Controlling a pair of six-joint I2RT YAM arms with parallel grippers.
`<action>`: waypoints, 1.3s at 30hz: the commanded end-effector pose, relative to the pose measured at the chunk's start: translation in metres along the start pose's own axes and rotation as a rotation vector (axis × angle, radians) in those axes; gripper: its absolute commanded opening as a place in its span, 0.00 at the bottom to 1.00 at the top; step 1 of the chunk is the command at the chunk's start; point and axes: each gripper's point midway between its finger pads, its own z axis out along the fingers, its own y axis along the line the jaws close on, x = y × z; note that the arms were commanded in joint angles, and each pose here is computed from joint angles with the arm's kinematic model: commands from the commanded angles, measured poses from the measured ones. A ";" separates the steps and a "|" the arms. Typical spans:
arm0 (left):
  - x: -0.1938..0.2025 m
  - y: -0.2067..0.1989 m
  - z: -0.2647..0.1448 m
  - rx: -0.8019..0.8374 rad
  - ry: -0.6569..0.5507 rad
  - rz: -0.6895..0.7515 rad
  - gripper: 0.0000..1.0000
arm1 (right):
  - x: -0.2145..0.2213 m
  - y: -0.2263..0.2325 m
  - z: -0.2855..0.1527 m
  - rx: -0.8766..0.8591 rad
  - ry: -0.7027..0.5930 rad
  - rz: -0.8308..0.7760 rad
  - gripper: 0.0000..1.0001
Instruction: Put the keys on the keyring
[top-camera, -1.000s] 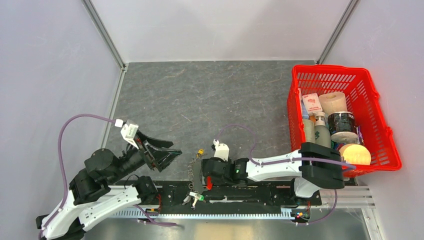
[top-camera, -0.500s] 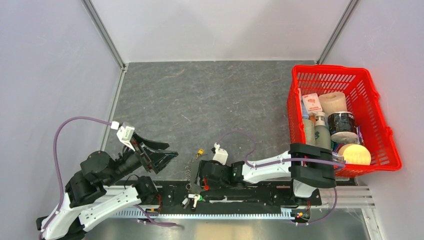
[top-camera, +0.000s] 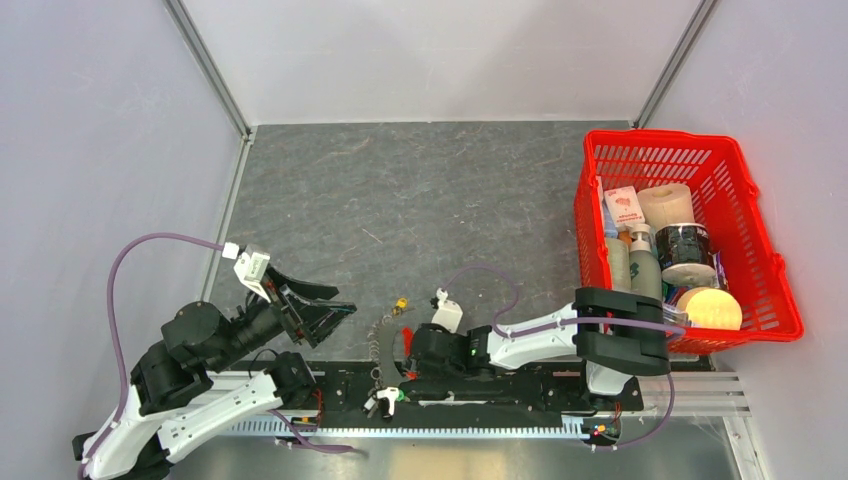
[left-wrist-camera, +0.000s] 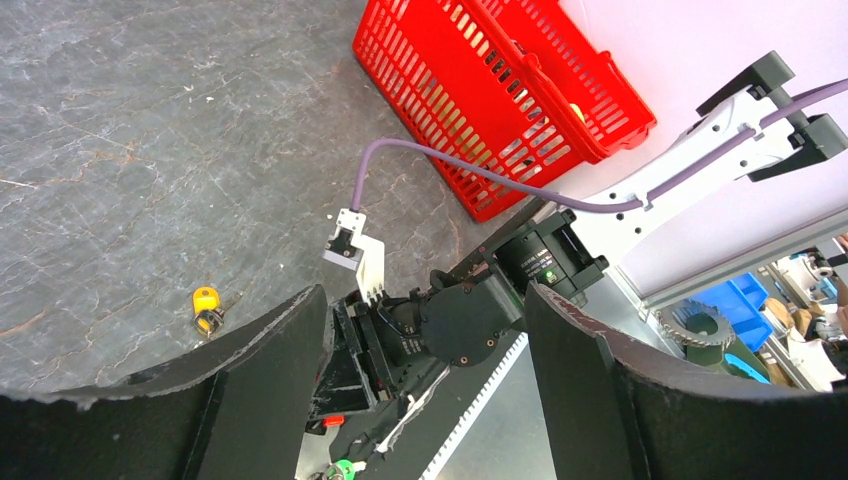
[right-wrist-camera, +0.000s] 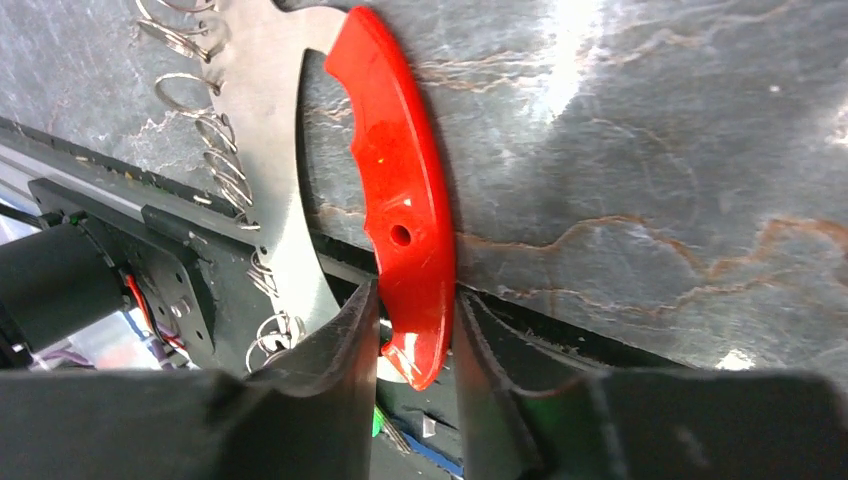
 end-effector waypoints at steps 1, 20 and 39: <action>-0.009 -0.004 -0.001 0.007 -0.019 0.032 0.79 | -0.007 -0.001 -0.001 -0.009 -0.043 0.021 0.29; -0.012 -0.006 0.002 0.010 -0.023 0.018 0.78 | -0.114 0.096 -0.128 -0.166 -0.345 -0.212 0.00; -0.012 -0.006 0.004 0.009 -0.028 0.010 0.77 | -0.231 0.069 -0.097 -0.030 -0.362 -0.213 0.00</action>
